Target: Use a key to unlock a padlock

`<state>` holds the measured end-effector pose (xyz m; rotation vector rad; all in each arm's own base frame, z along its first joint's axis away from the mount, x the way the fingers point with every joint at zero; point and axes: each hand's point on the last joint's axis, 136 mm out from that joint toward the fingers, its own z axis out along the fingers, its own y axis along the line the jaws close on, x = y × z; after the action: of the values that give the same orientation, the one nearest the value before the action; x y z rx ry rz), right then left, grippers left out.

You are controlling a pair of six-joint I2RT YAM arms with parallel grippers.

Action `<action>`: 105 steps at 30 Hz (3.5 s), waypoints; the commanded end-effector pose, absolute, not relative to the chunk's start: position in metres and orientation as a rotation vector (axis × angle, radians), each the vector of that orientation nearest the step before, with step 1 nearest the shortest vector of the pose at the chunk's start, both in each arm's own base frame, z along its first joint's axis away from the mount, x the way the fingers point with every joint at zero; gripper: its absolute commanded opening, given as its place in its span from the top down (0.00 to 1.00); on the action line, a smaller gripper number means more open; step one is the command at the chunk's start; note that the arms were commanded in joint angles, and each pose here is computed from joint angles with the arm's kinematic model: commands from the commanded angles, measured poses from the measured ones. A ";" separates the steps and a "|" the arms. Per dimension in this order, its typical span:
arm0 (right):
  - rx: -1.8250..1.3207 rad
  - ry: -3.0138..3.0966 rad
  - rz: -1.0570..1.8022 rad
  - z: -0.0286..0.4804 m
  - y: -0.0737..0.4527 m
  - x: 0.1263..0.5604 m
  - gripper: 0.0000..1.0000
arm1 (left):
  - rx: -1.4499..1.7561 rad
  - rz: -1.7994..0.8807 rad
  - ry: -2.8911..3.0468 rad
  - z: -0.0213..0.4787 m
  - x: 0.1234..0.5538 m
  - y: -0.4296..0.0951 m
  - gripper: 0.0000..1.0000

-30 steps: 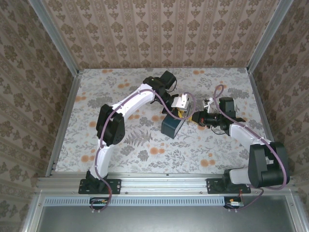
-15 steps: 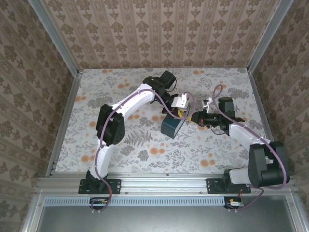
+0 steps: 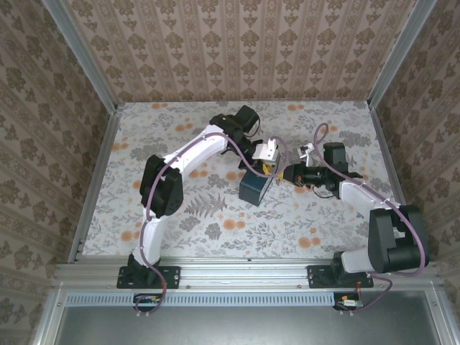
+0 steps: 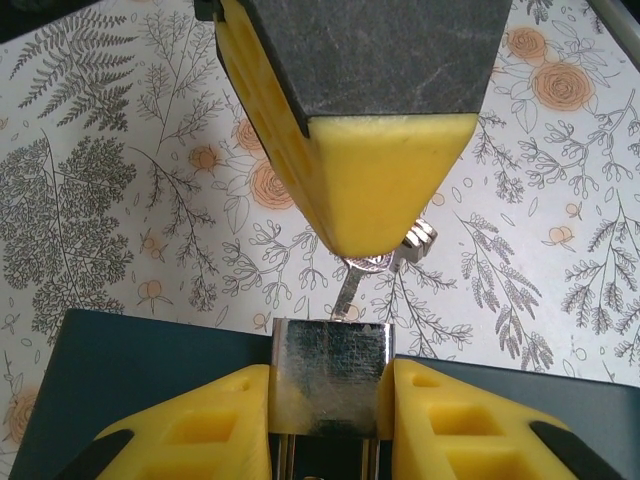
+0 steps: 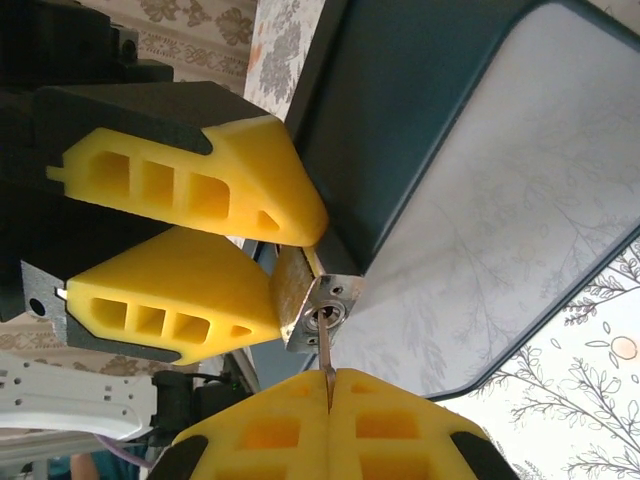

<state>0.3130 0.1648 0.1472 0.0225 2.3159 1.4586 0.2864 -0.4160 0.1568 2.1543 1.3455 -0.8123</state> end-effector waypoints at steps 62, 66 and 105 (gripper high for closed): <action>-0.106 2.307 1.663 0.155 0.229 0.323 0.98 | 1.992 -1.107 1.459 0.163 0.264 -0.413 0.73; -0.106 2.318 1.642 0.155 0.224 0.321 0.81 | 1.999 -1.090 1.466 0.157 0.264 -0.411 0.74; -0.991 1.815 0.469 0.164 0.198 0.310 0.54 | 1.890 -1.165 1.486 0.166 0.284 -0.356 0.79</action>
<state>0.3013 0.1942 0.1530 -0.8379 1.9337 0.5992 0.2947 -0.3651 0.1605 1.8874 1.5010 -1.1134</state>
